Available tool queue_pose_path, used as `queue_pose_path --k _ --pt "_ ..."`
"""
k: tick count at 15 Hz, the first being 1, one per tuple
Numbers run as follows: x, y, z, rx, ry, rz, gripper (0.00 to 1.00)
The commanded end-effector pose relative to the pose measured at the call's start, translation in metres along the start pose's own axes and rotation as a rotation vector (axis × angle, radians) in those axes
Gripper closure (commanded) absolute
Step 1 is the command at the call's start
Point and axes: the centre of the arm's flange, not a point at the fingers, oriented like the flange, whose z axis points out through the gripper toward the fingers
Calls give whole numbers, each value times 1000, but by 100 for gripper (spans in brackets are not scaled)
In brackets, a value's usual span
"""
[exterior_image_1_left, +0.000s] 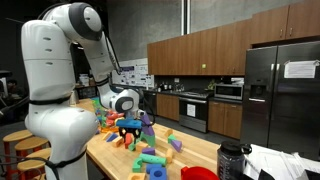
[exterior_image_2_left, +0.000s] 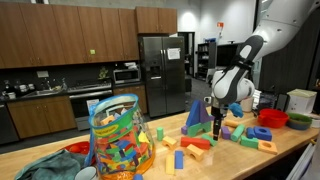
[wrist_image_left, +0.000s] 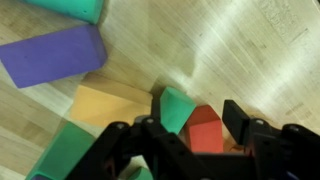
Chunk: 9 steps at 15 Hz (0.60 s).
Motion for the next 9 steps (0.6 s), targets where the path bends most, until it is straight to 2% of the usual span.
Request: queue_pose_path --k 1,3,9 --pt "-3 0 -11 -6 28 2 5" --pt "-4 0 -15 -13 39 5 0" --pt "-8 5 -39 -41 102 22 0"
